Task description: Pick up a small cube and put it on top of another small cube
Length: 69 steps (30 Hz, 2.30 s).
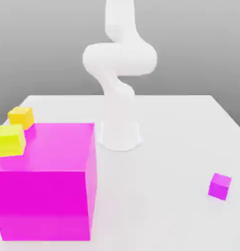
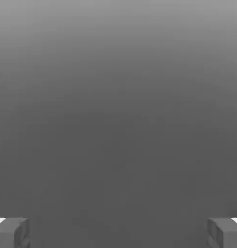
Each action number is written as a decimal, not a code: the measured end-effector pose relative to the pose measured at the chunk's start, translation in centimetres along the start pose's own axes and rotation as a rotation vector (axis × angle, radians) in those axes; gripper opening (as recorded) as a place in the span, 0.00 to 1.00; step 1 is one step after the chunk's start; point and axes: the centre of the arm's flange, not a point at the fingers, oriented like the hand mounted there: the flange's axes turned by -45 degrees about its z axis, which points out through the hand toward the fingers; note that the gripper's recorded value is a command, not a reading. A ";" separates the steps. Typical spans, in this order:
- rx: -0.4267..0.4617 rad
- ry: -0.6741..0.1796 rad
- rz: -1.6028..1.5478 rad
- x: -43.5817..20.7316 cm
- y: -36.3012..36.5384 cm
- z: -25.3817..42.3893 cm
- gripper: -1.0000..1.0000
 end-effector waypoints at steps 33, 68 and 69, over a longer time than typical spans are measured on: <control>0.342 -0.675 -0.844 -22.9 -31.4 45.0 0.50; 0.420 -0.658 -1.042 -36.6 -29.9 29.6 0.00; 0.419 -0.659 -1.037 -37.3 -29.7 30.5 0.00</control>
